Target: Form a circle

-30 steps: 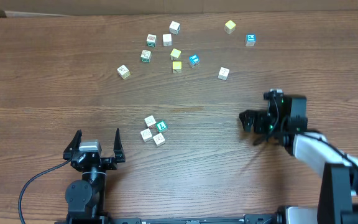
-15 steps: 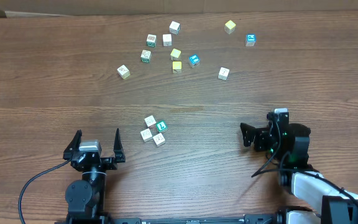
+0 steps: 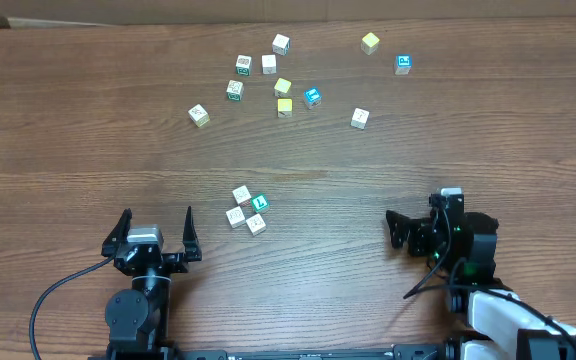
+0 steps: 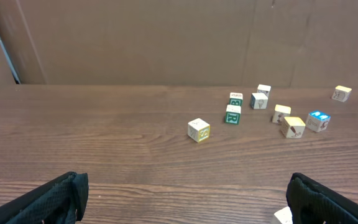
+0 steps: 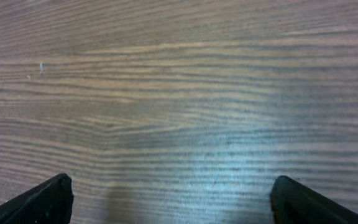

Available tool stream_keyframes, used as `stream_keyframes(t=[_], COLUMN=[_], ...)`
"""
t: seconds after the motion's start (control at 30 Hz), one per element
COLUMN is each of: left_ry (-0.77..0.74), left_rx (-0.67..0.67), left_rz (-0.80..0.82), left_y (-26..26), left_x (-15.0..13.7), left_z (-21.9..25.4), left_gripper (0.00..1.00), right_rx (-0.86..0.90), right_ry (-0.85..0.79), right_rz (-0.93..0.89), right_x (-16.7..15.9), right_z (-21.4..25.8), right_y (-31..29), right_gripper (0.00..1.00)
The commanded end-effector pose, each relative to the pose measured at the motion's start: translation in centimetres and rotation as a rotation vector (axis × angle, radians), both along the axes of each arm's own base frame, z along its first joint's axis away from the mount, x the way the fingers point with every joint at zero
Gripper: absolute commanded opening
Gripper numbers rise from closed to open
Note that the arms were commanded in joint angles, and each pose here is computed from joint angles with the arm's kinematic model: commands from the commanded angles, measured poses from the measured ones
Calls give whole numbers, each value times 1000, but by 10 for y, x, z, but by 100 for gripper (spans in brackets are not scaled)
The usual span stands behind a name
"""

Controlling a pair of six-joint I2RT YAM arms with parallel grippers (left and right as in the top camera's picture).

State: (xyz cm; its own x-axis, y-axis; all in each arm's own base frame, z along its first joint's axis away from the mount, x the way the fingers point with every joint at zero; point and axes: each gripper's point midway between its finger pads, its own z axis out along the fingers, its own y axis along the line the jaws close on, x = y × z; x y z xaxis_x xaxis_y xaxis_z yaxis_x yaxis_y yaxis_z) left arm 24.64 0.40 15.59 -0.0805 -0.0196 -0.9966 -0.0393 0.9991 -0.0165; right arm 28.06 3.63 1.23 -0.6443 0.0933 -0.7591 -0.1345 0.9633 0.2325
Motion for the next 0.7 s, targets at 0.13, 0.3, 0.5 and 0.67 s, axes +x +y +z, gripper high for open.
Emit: stream_keyframes(t=[0.13, 0.3, 0.5, 0.67], left_ry=[-10, -10, -10, -10], left_rx=[17, 17, 17, 17], left_rz=[-20, -20, -20, -20], left_y=[-4, -4, -4, -4], left_x=[0, 0, 0, 0], left_z=[1, 1, 1, 1], left_gripper=[99, 99, 100, 100], right_rx=[4, 1, -2, -6], right_ry=[-30, -73, -139, -214], right_rz=[0, 0, 0, 0], right_x=[-18, -18, -15, -15], right_z=[-1, 10, 28, 50], right_y=[1, 1, 1, 1], right_gripper=[100, 100, 100, 100])
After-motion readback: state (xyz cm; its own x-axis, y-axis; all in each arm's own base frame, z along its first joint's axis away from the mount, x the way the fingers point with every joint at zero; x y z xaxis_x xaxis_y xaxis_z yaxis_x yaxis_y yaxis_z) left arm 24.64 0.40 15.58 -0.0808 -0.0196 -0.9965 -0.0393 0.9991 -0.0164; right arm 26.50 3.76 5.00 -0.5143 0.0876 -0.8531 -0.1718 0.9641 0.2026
